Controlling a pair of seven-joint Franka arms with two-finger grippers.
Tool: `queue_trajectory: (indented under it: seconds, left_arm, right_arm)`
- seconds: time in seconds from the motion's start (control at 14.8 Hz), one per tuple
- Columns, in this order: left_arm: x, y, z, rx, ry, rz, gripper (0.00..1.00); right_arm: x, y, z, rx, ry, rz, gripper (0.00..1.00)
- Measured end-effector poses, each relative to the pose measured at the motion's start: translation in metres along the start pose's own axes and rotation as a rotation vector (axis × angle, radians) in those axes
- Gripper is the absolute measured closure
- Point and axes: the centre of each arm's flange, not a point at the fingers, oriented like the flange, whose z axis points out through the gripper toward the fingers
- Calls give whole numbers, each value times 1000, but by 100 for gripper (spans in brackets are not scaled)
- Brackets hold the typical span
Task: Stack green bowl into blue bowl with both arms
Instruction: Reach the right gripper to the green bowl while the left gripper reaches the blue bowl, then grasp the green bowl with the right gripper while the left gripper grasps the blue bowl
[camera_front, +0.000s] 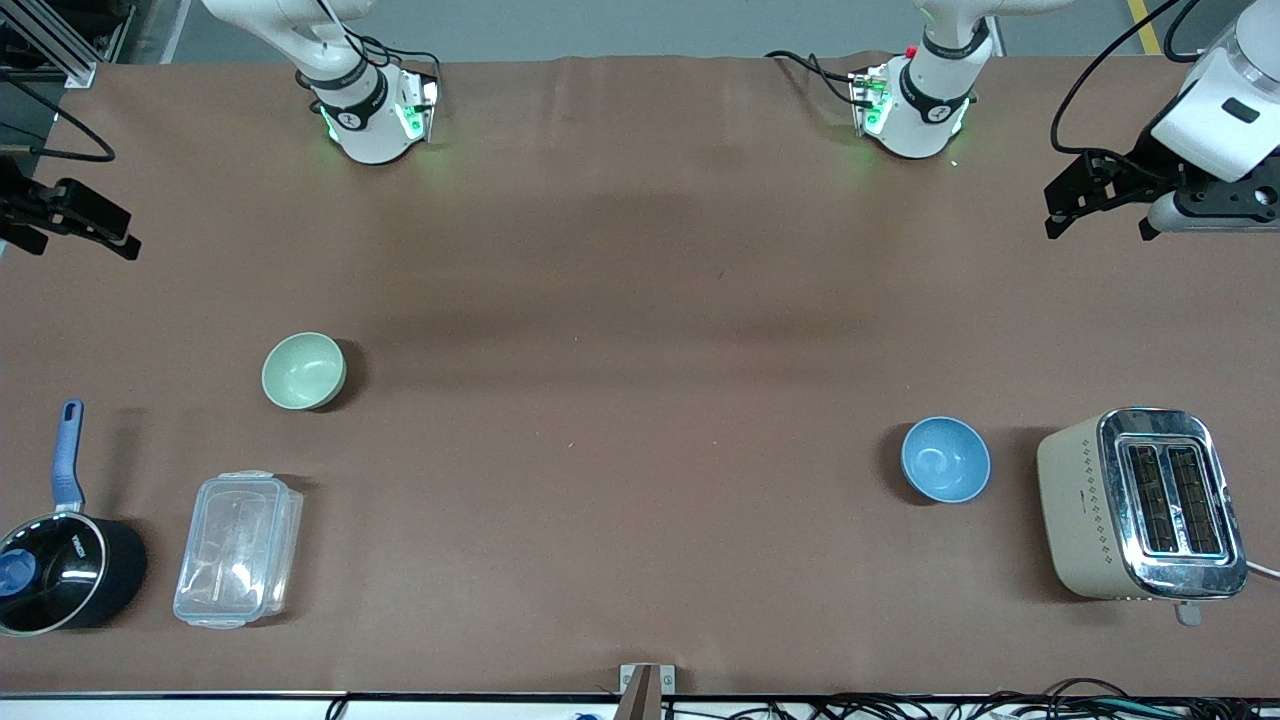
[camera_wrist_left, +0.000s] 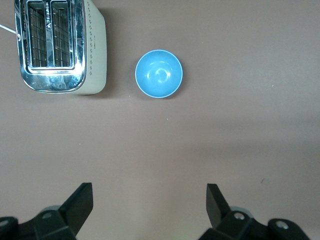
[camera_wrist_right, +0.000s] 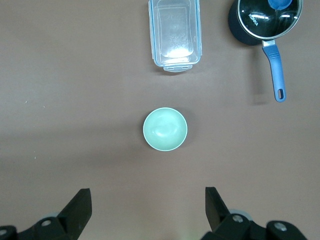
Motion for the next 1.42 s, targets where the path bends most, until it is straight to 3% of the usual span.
queue_trajectory:
  seconds: [0.41, 0.61, 0.75, 1.08, 1.42]
  left_arm:
    - [16, -7, 24, -2, -42, -13, 0]
    - [50, -17, 87, -1, -110, -27, 0]
    - [79, -27, 150, 0, -109, -39, 0]
    - [108, -43, 293, 7, -70, -43, 0]
    - [111, -47, 380, 9, -95, -34, 1]
  right_arm:
    - [0, 0, 0, 0, 0, -1, 0]
    - [0, 1, 1, 0, -4, -3, 0]
    - [2, 3, 20, -3, -43, -25, 0]
    - [19, 31, 172, -6, -80, -58, 0]
    - [-2, 47, 293, -29, -10, -65, 0]
